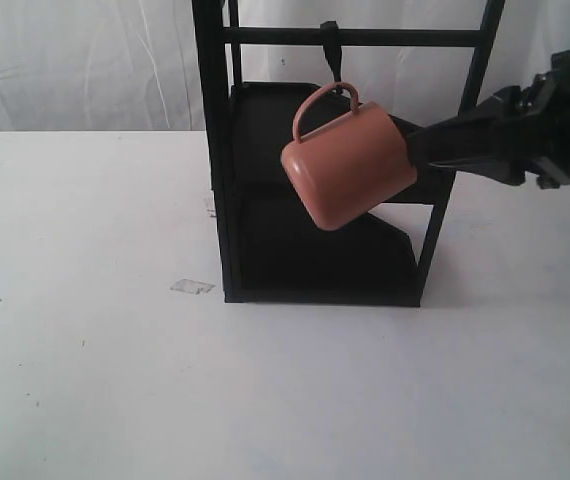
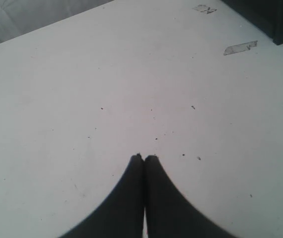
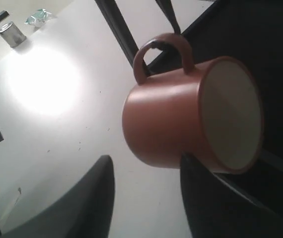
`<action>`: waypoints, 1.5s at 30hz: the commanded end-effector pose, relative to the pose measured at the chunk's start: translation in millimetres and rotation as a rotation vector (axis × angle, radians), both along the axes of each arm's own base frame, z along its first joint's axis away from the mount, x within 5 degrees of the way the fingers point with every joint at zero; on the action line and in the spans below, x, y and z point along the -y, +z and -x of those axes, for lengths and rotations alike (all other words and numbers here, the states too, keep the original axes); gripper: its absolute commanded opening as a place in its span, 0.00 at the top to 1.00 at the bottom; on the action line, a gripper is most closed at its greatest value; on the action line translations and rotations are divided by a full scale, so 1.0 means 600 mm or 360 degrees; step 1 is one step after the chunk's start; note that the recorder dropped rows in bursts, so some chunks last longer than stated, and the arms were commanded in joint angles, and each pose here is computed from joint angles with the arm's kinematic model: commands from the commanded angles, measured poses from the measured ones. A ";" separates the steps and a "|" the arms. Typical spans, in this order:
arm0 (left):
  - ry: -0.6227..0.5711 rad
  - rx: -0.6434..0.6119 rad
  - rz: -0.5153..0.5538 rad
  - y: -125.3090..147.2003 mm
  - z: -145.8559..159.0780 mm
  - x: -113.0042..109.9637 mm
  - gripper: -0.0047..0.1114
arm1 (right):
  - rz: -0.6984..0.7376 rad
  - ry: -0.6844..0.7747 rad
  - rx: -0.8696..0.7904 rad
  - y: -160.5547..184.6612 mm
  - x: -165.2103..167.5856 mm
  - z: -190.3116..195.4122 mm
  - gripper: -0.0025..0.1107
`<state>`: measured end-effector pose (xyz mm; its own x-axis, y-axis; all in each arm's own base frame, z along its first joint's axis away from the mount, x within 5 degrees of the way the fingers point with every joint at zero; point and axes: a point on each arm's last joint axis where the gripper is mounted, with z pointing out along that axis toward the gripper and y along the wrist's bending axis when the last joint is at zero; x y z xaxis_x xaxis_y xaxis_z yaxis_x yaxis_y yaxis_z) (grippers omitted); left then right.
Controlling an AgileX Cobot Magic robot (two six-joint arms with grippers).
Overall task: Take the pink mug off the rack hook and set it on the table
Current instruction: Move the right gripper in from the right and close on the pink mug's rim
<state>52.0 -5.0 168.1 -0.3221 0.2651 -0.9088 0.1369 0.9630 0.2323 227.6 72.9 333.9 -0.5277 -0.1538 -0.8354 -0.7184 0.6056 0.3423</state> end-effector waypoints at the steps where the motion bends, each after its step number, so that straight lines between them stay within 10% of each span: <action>1: 0.0003 0.0008 0.0015 -0.001 0.000 0.000 0.96 | -0.0028 -0.0008 -0.0035 0.000 -0.001 -0.018 0.60; 45: 0.0003 0.0008 0.0015 -0.001 0.000 0.000 0.96 | 0.0193 0.0062 0.0263 -0.026 -0.035 -0.050 0.47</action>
<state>52.0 -5.0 168.1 -0.3221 0.2651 -0.9088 0.1369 0.9630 0.2323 253.7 95.8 315.8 -0.4007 -0.2752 -0.8739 -0.7964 0.5762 0.1837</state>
